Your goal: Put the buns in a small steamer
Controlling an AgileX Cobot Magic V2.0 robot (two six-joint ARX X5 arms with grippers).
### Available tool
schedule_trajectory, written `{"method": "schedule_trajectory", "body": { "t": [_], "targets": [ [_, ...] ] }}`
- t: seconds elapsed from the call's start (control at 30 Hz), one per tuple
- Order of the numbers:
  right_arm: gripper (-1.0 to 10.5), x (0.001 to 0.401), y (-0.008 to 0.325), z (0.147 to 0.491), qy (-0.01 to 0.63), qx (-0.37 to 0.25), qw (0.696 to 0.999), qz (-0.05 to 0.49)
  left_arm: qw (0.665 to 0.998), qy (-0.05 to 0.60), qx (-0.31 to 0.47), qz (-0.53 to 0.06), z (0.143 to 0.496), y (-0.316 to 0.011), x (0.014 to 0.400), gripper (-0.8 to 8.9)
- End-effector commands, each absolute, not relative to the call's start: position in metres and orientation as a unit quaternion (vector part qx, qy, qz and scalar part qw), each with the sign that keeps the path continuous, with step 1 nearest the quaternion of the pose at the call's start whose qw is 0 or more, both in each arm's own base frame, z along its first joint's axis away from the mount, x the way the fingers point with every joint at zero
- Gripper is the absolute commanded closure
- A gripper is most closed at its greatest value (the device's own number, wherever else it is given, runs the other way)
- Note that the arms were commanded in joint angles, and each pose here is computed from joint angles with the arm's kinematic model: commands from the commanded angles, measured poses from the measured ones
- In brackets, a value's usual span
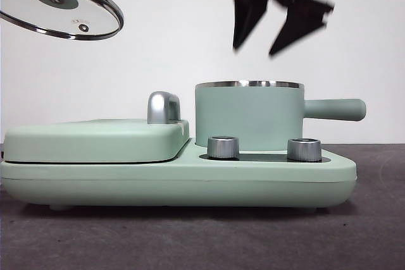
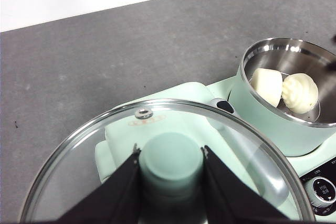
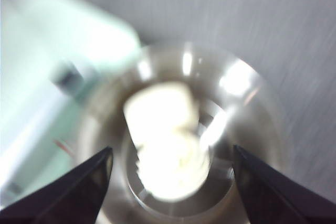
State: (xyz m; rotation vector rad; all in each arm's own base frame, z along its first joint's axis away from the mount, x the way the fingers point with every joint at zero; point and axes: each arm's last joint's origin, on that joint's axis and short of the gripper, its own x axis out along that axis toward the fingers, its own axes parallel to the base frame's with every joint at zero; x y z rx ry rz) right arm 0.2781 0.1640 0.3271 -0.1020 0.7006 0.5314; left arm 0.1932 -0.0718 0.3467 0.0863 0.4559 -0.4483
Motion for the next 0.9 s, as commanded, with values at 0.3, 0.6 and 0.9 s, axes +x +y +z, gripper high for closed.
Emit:
{"method": "schedule_trajectory", "body": {
  "t": [0.3,0.6,0.9],
  "targets": [
    [5.9,0.189,0.127,0.299,0.150,0.010,0.954,0.258,0.953,0.201,0.043,-0.224,0.355,-0.072,0.194,8.03],
    [5.9,0.132,0.091,0.269,0.205,-0.007,0.944,0.258,0.950,0.203,0.044,-0.234,0.354,-0.076,0.195,8.03],
    [5.9,0.094,0.064,0.283,0.168,0.010,0.950,0.262,0.934,0.191,0.020,-0.300,0.344,-0.113,0.214,8.03]
  ]
}}
